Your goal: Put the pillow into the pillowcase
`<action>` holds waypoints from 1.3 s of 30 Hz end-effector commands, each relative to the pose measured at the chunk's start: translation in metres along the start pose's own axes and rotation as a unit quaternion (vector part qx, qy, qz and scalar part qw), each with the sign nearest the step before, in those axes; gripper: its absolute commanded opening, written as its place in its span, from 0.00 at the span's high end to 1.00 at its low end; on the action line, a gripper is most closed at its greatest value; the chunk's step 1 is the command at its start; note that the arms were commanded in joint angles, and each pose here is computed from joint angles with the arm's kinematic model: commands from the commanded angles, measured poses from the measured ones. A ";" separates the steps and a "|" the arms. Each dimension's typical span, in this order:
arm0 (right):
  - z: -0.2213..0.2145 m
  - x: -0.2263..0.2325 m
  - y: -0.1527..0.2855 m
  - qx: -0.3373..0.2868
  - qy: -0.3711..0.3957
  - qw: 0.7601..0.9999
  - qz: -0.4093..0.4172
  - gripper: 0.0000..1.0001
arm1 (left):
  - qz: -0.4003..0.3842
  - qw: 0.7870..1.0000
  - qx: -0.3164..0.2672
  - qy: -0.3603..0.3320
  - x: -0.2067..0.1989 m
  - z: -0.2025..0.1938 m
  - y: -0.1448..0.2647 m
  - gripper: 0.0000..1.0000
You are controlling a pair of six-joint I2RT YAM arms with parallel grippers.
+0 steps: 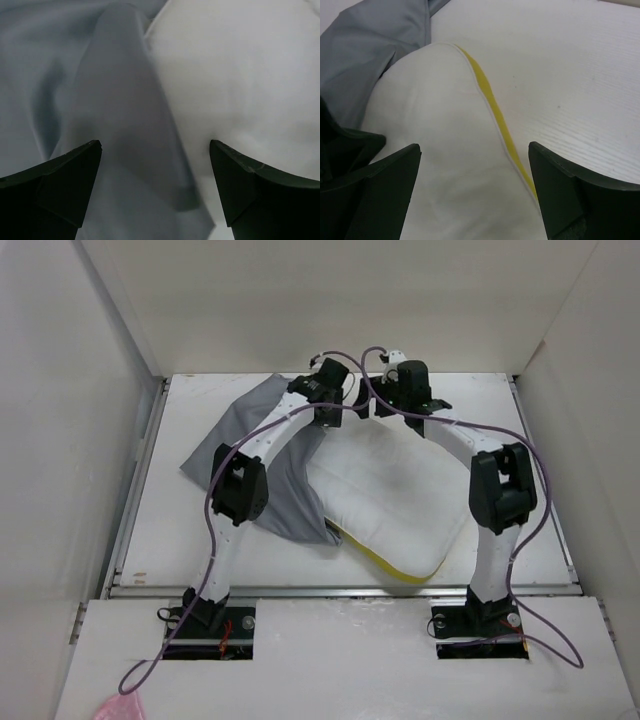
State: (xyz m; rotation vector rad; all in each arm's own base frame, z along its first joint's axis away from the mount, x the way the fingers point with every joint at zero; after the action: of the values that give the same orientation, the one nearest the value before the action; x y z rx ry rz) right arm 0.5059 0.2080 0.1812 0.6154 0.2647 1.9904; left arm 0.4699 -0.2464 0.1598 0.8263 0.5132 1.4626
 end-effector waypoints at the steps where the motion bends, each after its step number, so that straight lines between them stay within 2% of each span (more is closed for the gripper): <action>1: 0.019 0.005 -0.017 -0.015 0.006 0.999 0.031 0.06 | 0.025 0.999 -0.014 0.027 0.048 0.022 0.028 0.13; 4: 0.015 0.009 -0.033 -0.007 0.003 0.998 0.061 0.05 | 0.016 1.000 0.004 0.021 0.050 0.006 0.019 0.22; 5: 0.014 0.014 -0.036 -0.007 -0.001 0.997 0.080 0.00 | 0.016 1.000 0.015 0.014 0.052 -0.002 0.012 0.26; 6: 0.017 0.016 -0.040 -0.013 0.002 0.996 0.091 0.00 | 0.015 1.000 0.009 0.017 0.052 0.001 0.011 0.29; 7: 0.004 0.014 -0.049 0.000 -0.018 0.995 0.094 0.00 | -0.002 1.000 0.022 0.007 0.046 -0.006 0.007 0.41; 9: -0.006 0.022 -0.056 0.016 -0.030 0.990 0.133 0.00 | -0.007 1.000 0.027 -0.007 0.040 -0.008 -0.005 0.58; 10: -0.014 0.023 -0.064 0.022 -0.037 0.988 0.148 0.00 | -0.004 0.999 0.041 -0.017 0.038 -0.015 -0.015 0.71; 12: -0.023 0.030 -0.070 0.029 -0.035 0.985 0.168 0.02 | -0.010 0.999 0.043 -0.022 0.035 -0.013 -0.019 0.86; 13: -0.028 0.037 -0.073 0.032 -0.031 0.983 0.178 0.05 | -0.019 0.999 0.035 -0.018 0.033 -0.007 -0.015 0.95; 14: -0.032 0.037 -0.076 0.032 -0.031 0.982 0.183 0.14 | -0.020 0.999 0.034 -0.017 0.031 -0.007 -0.020 1.00; 15: -0.032 0.045 -0.075 0.031 -0.020 0.979 0.200 0.59 | -0.021 0.999 0.027 -0.015 0.030 -0.003 -0.018 1.00; 17: -0.035 0.054 -0.073 0.037 -0.016 0.971 0.238 0.95 | -0.025 1.000 0.007 -0.013 0.029 0.008 -0.017 1.00; 18: -0.026 0.060 -0.067 0.027 -0.009 0.967 0.251 1.00 | -0.029 1.000 -0.008 -0.007 0.030 0.018 -0.010 1.00; 19: -0.022 0.063 -0.060 0.019 -0.004 0.966 0.258 1.00 | -0.032 0.999 -0.025 -0.001 0.030 0.028 -0.003 1.00; 20: -0.036 0.062 -0.053 0.025 0.001 0.965 0.261 1.00 | -0.029 0.999 -0.037 0.004 0.032 0.036 0.001 1.00; 21: -0.002 0.076 -0.027 -0.031 0.029 0.960 0.275 1.00 | -0.019 0.998 -0.052 0.017 0.037 0.045 0.009 1.00; 22: 0.002 0.079 -0.014 -0.046 0.041 0.958 0.278 1.00 | -0.016 0.997 -0.069 0.029 0.040 0.054 0.016 1.00; 23: -0.017 0.076 -0.004 -0.034 0.039 0.960 0.275 1.00 | -0.019 0.996 -0.082 0.034 0.040 0.062 0.021 1.00; 25: -0.004 0.090 0.026 -0.054 0.055 0.956 0.283 1.00 | -0.024 0.994 -0.100 0.047 0.043 0.072 0.035 1.00; 27: -0.030 0.092 0.037 -0.030 0.052 0.956 0.288 1.00 | -0.017 0.990 -0.124 0.066 0.048 0.085 0.045 1.00; 28: -0.030 0.101 0.047 -0.037 0.063 0.953 0.296 1.00 | -0.018 0.989 -0.128 0.068 0.048 0.089 0.048 1.00; 30: -0.057 0.118 0.058 -0.022 0.075 0.945 0.317 1.00 | -0.022 0.987 -0.141 0.078 0.049 0.096 0.053 1.00; 34: -0.069 0.159 0.079 -0.028 0.126 0.919 0.372 1.00 | -0.065 0.982 -0.158 0.076 0.030 0.105 0.065 1.00; 36: -0.070 0.162 0.079 -0.028 0.127 0.919 0.371 1.00 | -0.094 0.982 -0.149 0.066 0.015 0.101 0.066 1.00; 39: -0.075 0.156 0.070 -0.029 0.124 0.926 0.354 1.00 | -0.127 0.973 -0.187 0.056 0.004 0.114 0.101 1.00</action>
State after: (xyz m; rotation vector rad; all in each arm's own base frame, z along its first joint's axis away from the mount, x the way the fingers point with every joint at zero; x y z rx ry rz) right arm 0.3771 0.2966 0.1835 0.5007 0.1803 2.6223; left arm 0.4967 -0.2414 0.2006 0.6865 0.5025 1.3996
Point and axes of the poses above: each gripper's point midway between its finger pads, its own y axis back along the fingers, its own x axis along the line the jaws close on, z = x × y, the point moved 3 cm from there along y, back along the fingers, and after that the axes turned 5 degrees about -y, right-handed, at the moved point
